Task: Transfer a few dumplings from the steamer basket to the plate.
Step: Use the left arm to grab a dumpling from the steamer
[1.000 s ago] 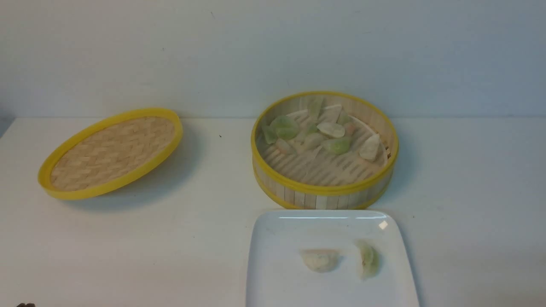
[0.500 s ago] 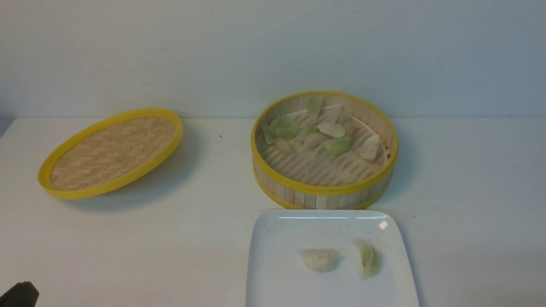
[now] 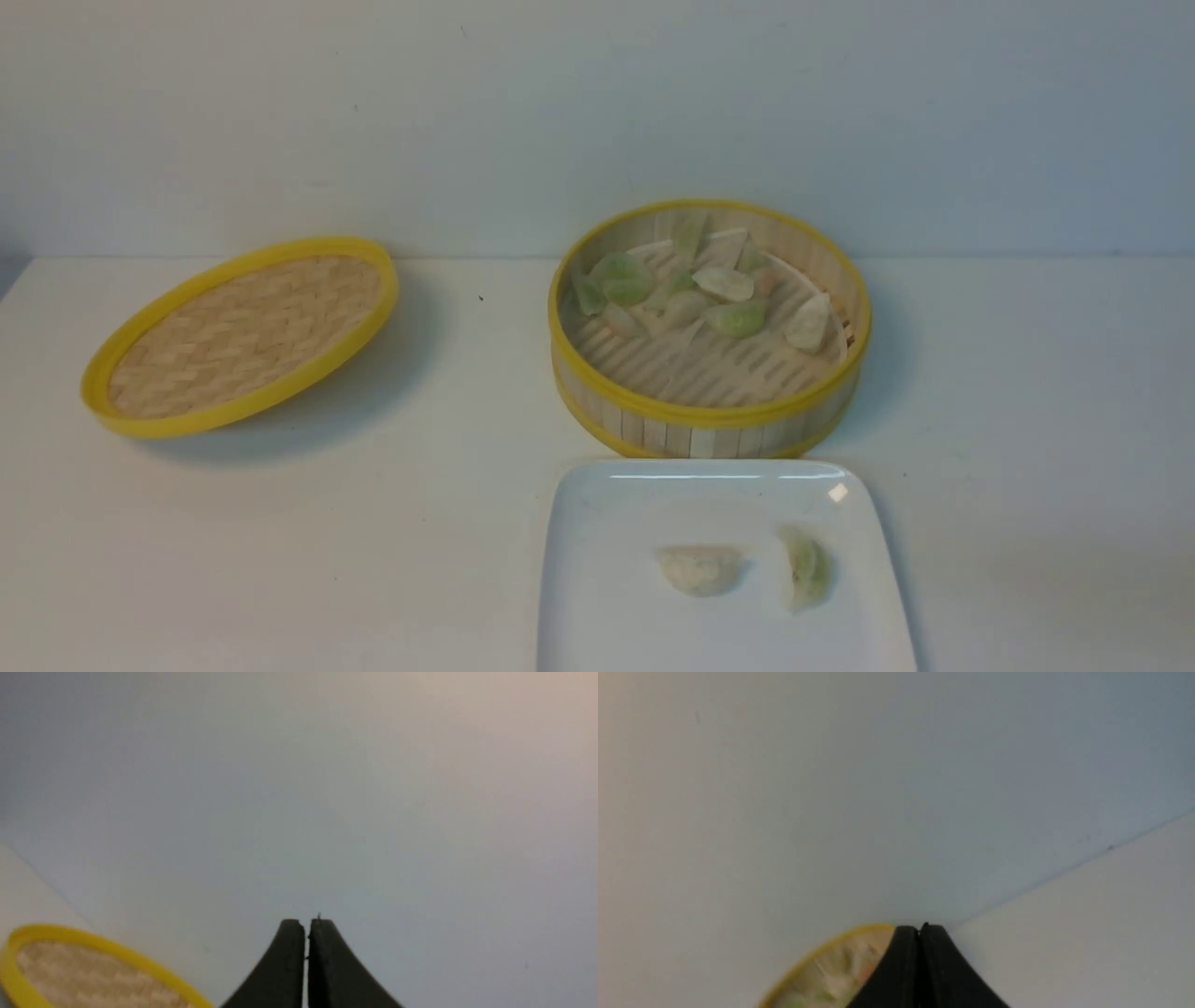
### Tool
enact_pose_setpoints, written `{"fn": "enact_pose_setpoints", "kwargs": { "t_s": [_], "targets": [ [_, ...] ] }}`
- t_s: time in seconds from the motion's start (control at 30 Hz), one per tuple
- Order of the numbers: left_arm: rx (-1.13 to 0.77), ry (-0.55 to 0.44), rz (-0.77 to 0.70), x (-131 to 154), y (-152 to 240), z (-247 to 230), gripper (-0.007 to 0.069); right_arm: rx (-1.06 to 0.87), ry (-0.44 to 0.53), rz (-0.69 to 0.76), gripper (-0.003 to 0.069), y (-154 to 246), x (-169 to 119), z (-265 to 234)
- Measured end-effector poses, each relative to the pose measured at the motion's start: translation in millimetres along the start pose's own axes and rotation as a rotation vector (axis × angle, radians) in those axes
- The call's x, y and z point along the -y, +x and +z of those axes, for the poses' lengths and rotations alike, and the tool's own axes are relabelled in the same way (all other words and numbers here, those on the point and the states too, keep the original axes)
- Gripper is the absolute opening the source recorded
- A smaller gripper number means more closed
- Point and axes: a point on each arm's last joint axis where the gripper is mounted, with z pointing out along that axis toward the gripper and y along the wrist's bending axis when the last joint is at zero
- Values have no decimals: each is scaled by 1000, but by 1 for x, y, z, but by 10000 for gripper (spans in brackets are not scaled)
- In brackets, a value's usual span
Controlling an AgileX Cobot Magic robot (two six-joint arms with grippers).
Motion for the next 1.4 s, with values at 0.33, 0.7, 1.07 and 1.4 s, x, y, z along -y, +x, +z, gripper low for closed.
{"fn": "enact_pose_setpoints", "kwargs": {
  "t_s": [0.33, 0.7, 1.07, 1.4],
  "targets": [
    [-225, 164, 311, 113, -56, 36, -6, 121, -48, 355, -14, -21, -9, -1],
    [-1373, -38, 515, 142, 9, 175, -6, -453, -153, -166, -14, -114, -118, 21],
    [-1776, 37, 769, 162, 170, 251, -6, -834, -123, -405, -14, -106, -131, 63],
    [-1740, 187, 810, 186, 280, 302, -6, -873, -110, -416, -14, -100, -126, 60]
  ]
}}
